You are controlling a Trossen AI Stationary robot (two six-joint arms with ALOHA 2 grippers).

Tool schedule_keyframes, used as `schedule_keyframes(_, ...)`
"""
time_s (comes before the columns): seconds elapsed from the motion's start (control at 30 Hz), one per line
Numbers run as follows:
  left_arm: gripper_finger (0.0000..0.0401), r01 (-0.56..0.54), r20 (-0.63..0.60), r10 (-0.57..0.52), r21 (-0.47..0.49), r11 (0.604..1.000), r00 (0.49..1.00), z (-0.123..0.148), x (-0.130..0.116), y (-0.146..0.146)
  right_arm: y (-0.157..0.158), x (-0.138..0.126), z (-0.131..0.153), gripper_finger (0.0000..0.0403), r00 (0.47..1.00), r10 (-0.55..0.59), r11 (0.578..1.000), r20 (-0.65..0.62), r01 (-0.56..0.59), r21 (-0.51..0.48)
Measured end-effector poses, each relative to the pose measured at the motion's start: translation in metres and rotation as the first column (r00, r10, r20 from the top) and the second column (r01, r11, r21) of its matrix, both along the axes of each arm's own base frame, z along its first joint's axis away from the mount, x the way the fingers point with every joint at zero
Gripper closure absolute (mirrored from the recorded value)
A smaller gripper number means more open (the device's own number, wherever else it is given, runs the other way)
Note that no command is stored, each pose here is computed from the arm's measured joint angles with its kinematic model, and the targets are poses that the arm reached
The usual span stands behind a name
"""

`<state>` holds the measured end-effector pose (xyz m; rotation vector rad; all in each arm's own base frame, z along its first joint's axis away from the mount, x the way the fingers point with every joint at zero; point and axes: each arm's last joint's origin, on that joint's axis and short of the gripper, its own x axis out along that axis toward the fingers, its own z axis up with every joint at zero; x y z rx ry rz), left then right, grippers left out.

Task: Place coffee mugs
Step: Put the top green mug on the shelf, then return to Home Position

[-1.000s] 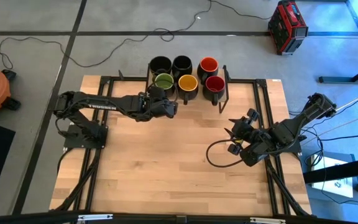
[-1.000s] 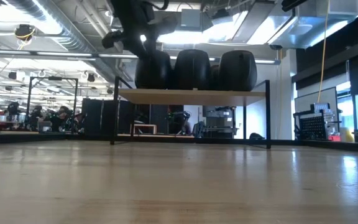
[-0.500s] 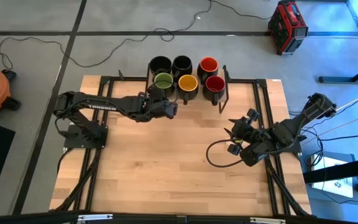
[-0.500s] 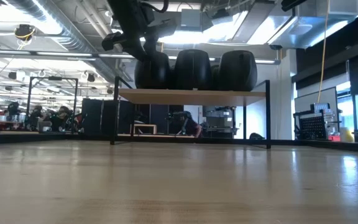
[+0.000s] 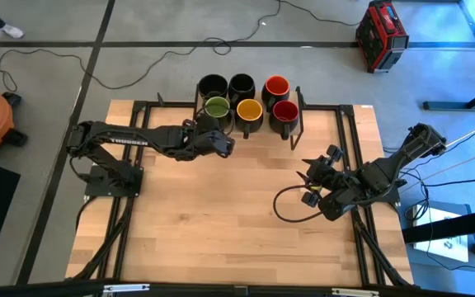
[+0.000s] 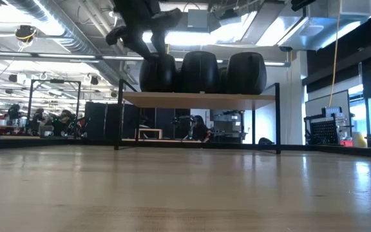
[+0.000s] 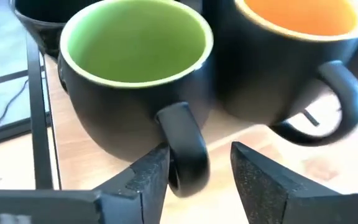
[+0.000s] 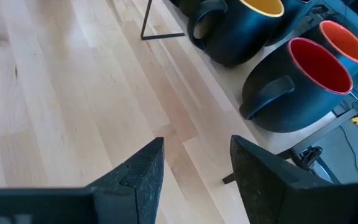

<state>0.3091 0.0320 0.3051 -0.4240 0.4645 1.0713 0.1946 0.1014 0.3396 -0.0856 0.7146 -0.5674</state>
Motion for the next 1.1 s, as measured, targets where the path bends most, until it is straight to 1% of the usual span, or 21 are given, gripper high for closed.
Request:
schedule_keyframes(0.1,0.0232,0.018,0.019,-0.018,0.005,1.0,1.0,0.01,0.0,-0.001,0.0,0.0,0.0,0.0229,1.0,0.003,1.0,-0.006,-0.003,0.007)
schedule_keyframes(0.17,0.0232,0.04,0.004,-0.041,0.014,0.999,0.999,0.014,-0.004,-0.002,0.0,0.0,0.0,0.0229,1.0,0.007,1.0,-0.011,-0.007,0.014)
schedule_keyframes(0.27,0.0232,0.066,0.024,-0.066,0.024,0.998,0.997,0.026,-0.01,-0.004,0.0,0.0,-0.001,0.0229,1.0,0.01,1.0,-0.016,-0.01,0.019)
schedule_keyframes(0.37,0.0232,0.108,0.038,-0.109,0.033,0.994,0.993,0.035,-0.015,-0.006,0.001,0.0,-0.001,0.0229,1.0,0.01,1.0,-0.017,-0.01,0.02)
schedule_keyframes(0.4,0.0232,0.122,0.023,-0.123,0.034,0.992,0.992,0.036,-0.018,-0.007,0.001,0.0,-0.001,0.0229,1.0,0.011,1.0,-0.017,-0.01,0.02)
schedule_keyframes(0.47,0.0232,0.149,0.052,-0.151,0.038,0.988,0.987,0.042,-0.018,-0.008,0.0,0.0,-0.001,0.0229,1.0,0.01,1.0,-0.017,-0.01,0.019)
schedule_keyframes(0.53,0.0232,0.186,0.034,-0.186,0.028,0.982,0.982,0.045,-0.024,-0.009,0.0,0.0,-0.001,0.0229,1.0,0.01,1.0,-0.017,-0.01,0.019)
schedule_keyframes(0.6,0.0232,0.194,0.061,-0.196,0.041,0.98,0.979,0.05,-0.025,-0.009,0.001,0.0,-0.001,0.0229,1.0,0.011,1.0,-0.018,-0.01,0.019)
schedule_keyframes(0.67,0.0232,0.206,0.041,-0.207,0.04,0.978,0.977,0.052,-0.03,-0.01,0.0,0.0,-0.001,0.0229,1.0,0.01,1.0,-0.018,-0.01,0.018)
schedule_keyframes(0.73,0.0232,0.216,0.055,-0.218,0.05,0.975,0.974,0.054,-0.03,-0.01,0.0,0.0,-0.001,0.0229,1.0,0.011,1.0,-0.018,-0.01,0.018)
schedule_keyframes(0.8,0.0232,0.234,0.031,-0.236,0.051,0.971,0.971,0.054,-0.032,-0.01,0.0,0.0,-0.001,0.0229,1.0,0.011,1.0,-0.017,-0.01,0.018)
schedule_keyframes(0.93,0.0232,0.267,0.039,-0.27,0.055,0.962,0.962,0.059,-0.035,-0.011,0.0,0.0,-0.001,0.0229,1.0,0.01,1.0,-0.018,-0.01,0.018)
schedule_keyframes(1.0,0.0232,0.304,0.049,-0.307,0.055,0.951,0.951,0.062,-0.035,-0.012,0.0,0.0,-0.001,0.0229,1.0,0.011,1.0,-0.018,-0.01,0.019)
schedule_keyframes(1.1,0.0234,0.408,0.073,-0.412,0.063,0.911,0.908,0.071,-0.039,-0.016,0.001,0.0,-0.001,0.0229,1.0,0.011,1.0,-0.017,-0.011,0.021)
